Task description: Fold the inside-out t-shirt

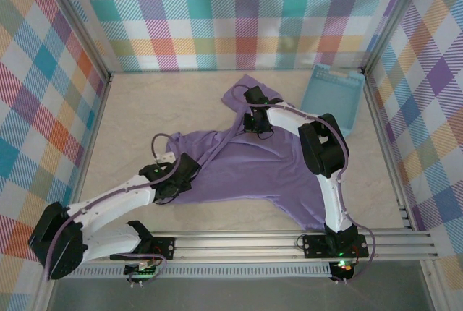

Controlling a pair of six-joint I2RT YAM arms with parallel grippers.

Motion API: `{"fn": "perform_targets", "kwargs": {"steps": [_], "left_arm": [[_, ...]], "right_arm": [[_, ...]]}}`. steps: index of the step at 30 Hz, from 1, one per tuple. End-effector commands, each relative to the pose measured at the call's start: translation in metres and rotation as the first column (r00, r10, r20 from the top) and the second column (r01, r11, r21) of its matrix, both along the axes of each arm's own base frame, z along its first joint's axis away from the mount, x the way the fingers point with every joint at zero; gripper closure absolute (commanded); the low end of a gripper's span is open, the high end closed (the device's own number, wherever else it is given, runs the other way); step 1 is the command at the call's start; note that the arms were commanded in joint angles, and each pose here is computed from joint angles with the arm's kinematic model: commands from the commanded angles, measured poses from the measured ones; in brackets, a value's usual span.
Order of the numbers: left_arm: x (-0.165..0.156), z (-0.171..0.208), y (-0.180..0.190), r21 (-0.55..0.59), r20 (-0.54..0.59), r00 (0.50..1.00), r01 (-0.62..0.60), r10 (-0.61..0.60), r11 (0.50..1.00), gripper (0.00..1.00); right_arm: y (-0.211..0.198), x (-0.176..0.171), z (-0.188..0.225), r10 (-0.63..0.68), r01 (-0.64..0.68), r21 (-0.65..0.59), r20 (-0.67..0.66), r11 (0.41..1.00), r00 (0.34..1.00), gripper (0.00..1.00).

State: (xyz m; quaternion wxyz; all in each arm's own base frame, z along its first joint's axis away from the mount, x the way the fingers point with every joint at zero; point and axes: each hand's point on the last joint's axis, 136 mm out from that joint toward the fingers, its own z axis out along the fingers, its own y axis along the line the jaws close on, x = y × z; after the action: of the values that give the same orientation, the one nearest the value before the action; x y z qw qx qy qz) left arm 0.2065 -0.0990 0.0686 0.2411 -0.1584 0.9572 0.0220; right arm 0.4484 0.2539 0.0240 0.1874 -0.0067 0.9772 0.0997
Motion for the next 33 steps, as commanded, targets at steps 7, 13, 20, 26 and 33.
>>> {"fn": "perform_targets", "kwargs": {"steps": [7,13,20,26,33], "left_arm": [[0.02,-0.007,-0.009,0.005,-0.015,1.0,-0.015,0.015,1.0,0.64],[0.036,-0.006,-0.007,0.014,-0.004,1.0,-0.024,0.025,1.0,0.68],[0.037,-0.014,0.009,0.074,-0.025,0.999,-0.041,0.043,0.996,0.86],[0.038,-0.007,0.027,0.047,0.016,0.996,-0.086,0.085,0.995,1.0],[0.044,0.027,0.056,-0.113,0.137,0.975,-0.159,0.174,0.981,1.0]], "right_arm": [[-0.015,-0.011,-0.005,-0.018,0.017,-0.038,-0.039,0.999,0.999,0.86],[-0.015,-0.011,-0.01,-0.02,0.018,-0.036,-0.047,0.999,0.999,0.86],[-0.017,-0.011,-0.008,-0.025,0.023,-0.041,-0.043,0.999,0.999,0.87],[-0.017,-0.025,-0.007,-0.058,0.059,0.007,-0.061,0.998,0.996,0.92],[0.002,-0.074,-0.005,-0.048,0.057,0.107,-0.086,0.993,0.995,0.98]]}}
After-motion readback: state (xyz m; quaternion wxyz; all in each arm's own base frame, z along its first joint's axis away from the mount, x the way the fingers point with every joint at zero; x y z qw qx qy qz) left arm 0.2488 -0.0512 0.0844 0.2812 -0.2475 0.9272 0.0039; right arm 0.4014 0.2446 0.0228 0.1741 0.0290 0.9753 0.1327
